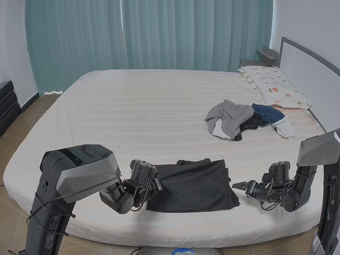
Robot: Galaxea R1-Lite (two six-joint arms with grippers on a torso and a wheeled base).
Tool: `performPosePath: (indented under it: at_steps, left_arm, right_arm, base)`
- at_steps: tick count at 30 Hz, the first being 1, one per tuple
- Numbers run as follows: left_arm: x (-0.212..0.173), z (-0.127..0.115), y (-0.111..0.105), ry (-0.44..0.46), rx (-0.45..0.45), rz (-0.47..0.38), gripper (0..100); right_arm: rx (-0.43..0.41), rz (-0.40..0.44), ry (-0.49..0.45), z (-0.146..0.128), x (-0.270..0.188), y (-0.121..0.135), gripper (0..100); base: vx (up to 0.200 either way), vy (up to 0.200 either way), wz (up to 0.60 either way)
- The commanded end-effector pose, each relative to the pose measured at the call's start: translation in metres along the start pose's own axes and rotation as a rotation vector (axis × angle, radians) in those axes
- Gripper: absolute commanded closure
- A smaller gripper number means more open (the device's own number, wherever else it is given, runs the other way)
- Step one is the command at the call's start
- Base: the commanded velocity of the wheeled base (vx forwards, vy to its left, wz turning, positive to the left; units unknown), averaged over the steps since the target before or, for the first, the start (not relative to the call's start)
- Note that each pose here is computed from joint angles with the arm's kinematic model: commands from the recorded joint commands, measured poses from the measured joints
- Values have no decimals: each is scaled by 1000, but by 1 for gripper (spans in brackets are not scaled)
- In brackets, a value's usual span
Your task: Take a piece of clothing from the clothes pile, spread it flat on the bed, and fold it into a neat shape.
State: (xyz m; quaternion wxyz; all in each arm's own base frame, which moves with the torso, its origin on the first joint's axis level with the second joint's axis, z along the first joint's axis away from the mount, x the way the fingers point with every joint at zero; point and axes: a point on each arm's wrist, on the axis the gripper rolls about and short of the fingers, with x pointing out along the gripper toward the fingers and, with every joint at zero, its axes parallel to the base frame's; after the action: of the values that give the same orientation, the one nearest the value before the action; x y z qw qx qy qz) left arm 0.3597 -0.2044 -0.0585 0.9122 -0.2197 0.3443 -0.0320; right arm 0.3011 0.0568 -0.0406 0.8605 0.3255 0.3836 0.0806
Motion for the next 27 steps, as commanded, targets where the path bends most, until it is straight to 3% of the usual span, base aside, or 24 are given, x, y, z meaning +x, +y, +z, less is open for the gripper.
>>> performPosePath:
  at_steps: [1,5,18,27]
  left_arm:
    - [-2,3,-2,-11,-16,-14,100]
    - [-2,3,-2,-11,-18,-14,100]
    - [-5,12,-1,-29,-55,-14,100]
    - [-11,15,1,-26,-60,-5,100]
  right_arm:
    - [0,-1,4,-1,1,0,0]
    - [0,-1,4,-1,1,0,0]
    - [14,1,4,-1,0,0,0]
    - [26,47,-24,-2,2,12,0]
  base:
    - [0,0,0]
    - [0,0,0]
    - [0,200,0]
    - [0,200,0]
